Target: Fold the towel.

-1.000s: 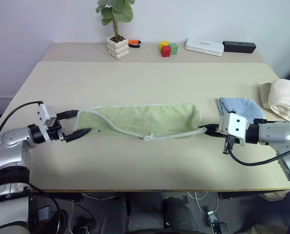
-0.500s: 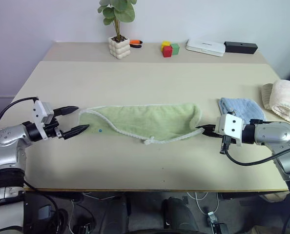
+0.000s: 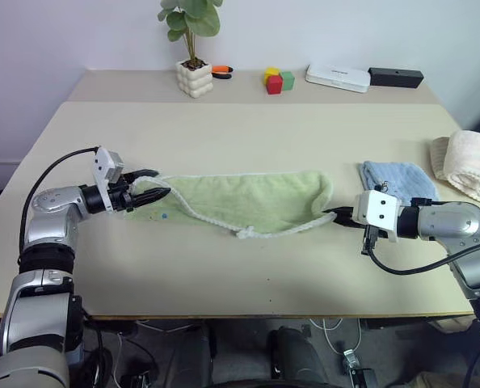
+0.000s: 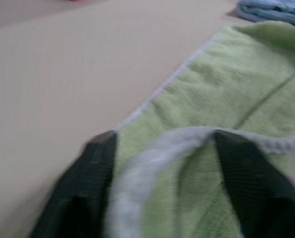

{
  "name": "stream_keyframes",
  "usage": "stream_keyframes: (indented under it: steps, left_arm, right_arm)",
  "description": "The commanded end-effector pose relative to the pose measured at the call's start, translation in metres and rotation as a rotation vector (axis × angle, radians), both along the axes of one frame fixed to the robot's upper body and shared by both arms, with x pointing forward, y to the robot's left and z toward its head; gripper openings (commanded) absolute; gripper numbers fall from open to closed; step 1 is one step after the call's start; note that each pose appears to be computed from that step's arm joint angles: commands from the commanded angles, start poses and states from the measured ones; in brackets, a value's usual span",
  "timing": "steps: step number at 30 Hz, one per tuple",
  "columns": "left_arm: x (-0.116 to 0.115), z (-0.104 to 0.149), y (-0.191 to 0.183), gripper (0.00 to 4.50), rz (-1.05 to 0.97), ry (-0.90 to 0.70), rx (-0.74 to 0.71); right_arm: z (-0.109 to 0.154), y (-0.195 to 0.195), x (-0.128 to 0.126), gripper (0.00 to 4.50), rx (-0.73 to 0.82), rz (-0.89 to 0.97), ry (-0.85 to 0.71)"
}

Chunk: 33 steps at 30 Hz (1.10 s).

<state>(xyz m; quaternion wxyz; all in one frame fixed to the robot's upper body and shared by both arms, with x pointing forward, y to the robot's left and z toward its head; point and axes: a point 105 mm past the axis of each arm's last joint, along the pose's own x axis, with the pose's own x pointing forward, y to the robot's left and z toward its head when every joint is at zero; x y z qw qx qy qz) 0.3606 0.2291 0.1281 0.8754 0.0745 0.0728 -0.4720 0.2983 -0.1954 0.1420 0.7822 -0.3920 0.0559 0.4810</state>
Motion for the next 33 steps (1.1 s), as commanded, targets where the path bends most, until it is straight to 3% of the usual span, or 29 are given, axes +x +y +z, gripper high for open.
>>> stream_keyframes:
  steps: [1, 3, 4, 12, 16, 23, 28, 33]
  left_arm:
    - [-0.008, 0.001, 0.004, 1.04, -0.043, 0.050, -0.003]
    - [-0.008, 0.003, 0.007, 0.11, -0.044, 0.060, -0.005]
    - [-0.008, 0.004, 0.008, 0.04, -0.045, 0.057, -0.002]
    - [-0.009, 0.008, 0.015, 0.04, -0.013, 0.069, -0.026]
    - [-0.002, 0.031, 0.023, 0.04, 0.044, -0.016, -0.059]
    - [0.034, 0.076, 0.035, 0.04, 0.257, -0.262, -0.070]
    - [0.077, 0.116, 0.019, 0.04, 0.477, -0.470, 0.041]
    - [0.086, 0.182, 0.016, 0.04, 0.607, -0.690, 0.103]
  right_arm:
    - [0.012, 0.000, 0.001, 0.00, 0.002, 0.003, -0.056]
    - [0.012, -0.001, 0.002, 0.00, -0.002, -0.001, -0.059]
    - [0.012, -0.001, 0.003, 0.00, -0.002, -0.002, -0.060]
    - [0.011, 0.000, 0.006, 0.00, 0.003, -0.005, -0.062]
    - [0.019, -0.003, 0.015, 0.00, 0.041, -0.042, -0.078]
    - [0.040, -0.015, 0.071, 0.00, 0.031, -0.170, -0.241]
    - [0.096, -0.012, 0.143, 0.00, -0.020, -0.364, -0.520]
    - [0.172, -0.007, 0.159, 0.00, 0.032, -0.467, -0.798]
